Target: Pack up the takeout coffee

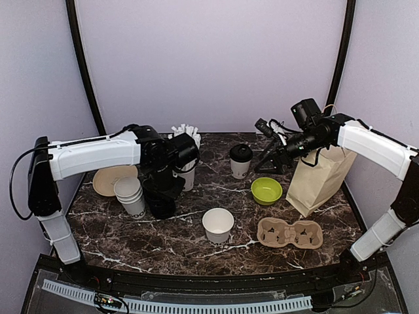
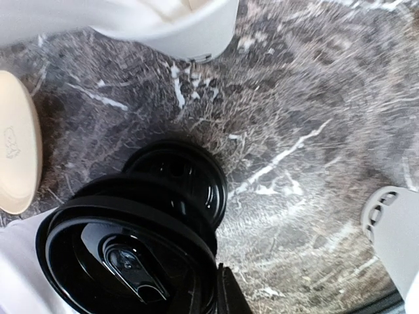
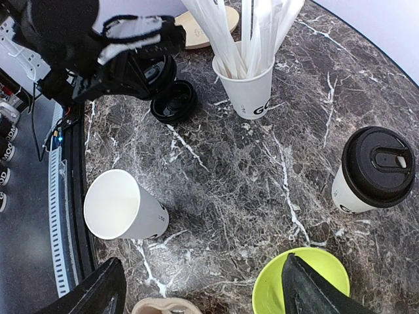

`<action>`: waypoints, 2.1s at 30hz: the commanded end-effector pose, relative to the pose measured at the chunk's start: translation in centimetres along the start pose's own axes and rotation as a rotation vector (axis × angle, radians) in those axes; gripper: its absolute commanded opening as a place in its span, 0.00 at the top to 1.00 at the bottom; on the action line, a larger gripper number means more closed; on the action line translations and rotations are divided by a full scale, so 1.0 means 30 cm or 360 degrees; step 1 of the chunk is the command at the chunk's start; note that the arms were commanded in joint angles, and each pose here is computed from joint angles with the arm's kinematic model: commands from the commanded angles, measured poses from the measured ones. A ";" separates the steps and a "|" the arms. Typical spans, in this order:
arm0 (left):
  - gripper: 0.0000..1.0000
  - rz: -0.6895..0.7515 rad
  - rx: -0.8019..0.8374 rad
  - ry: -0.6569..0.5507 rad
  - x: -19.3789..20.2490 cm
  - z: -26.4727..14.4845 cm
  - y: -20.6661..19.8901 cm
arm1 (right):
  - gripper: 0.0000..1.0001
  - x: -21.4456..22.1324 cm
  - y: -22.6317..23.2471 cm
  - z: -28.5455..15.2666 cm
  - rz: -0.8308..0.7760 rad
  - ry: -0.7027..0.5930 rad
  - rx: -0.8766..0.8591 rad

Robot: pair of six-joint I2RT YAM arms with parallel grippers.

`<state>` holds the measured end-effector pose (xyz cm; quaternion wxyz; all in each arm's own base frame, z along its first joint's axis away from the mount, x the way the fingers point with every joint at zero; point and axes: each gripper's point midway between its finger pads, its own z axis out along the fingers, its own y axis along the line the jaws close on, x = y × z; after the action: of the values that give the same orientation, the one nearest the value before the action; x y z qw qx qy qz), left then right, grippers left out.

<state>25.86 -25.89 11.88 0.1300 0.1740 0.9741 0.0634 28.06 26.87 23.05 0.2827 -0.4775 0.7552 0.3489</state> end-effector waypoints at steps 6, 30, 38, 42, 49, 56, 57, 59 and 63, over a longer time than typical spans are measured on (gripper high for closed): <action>0.90 0.0028 0.0176 -0.0181 -0.032 -0.206 0.016 | 0.18 -0.043 0.010 -0.011 -0.0029 -0.0046 -0.0027; 0.95 0.0368 0.1380 -0.1469 -0.312 -0.984 -0.216 | 0.06 -0.371 0.171 -0.226 -0.0037 -0.0549 -0.0343; 0.95 0.0431 0.1633 -0.1874 -0.290 -1.082 -0.229 | 0.04 -0.492 0.246 -0.262 0.0237 -0.0724 -0.0807; 0.95 0.0434 0.1686 -0.1922 -0.281 -1.069 -0.239 | 0.02 -0.526 0.287 -0.239 0.0255 -0.0719 -0.0895; 0.95 0.0457 0.1749 -0.1901 -0.271 -1.062 -0.259 | 0.02 -0.523 0.339 -0.132 0.0313 -0.0636 -0.0991; 0.95 0.0489 0.1809 -0.1857 -0.263 -1.054 -0.284 | 0.01 -0.550 0.368 -0.089 0.0321 -0.0604 -0.1048; 0.94 0.0495 0.1817 -0.1851 -0.262 -1.052 -0.287 | 0.01 -0.557 0.373 -0.088 0.0323 -0.0605 -0.1064; 0.94 0.0521 0.1844 -0.1831 -0.255 -1.052 -0.298 | 0.02 -0.569 0.383 -0.087 0.0323 -0.0609 -0.1096; 0.94 0.0536 0.1851 -0.1800 -0.254 -1.042 -0.307 | 0.04 -0.578 0.405 -0.077 0.0315 -0.0596 -0.1129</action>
<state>21.56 -39.66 40.90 0.4770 0.3548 0.6168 -0.5159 24.29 37.26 38.20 0.1814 -0.3746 0.5982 0.6848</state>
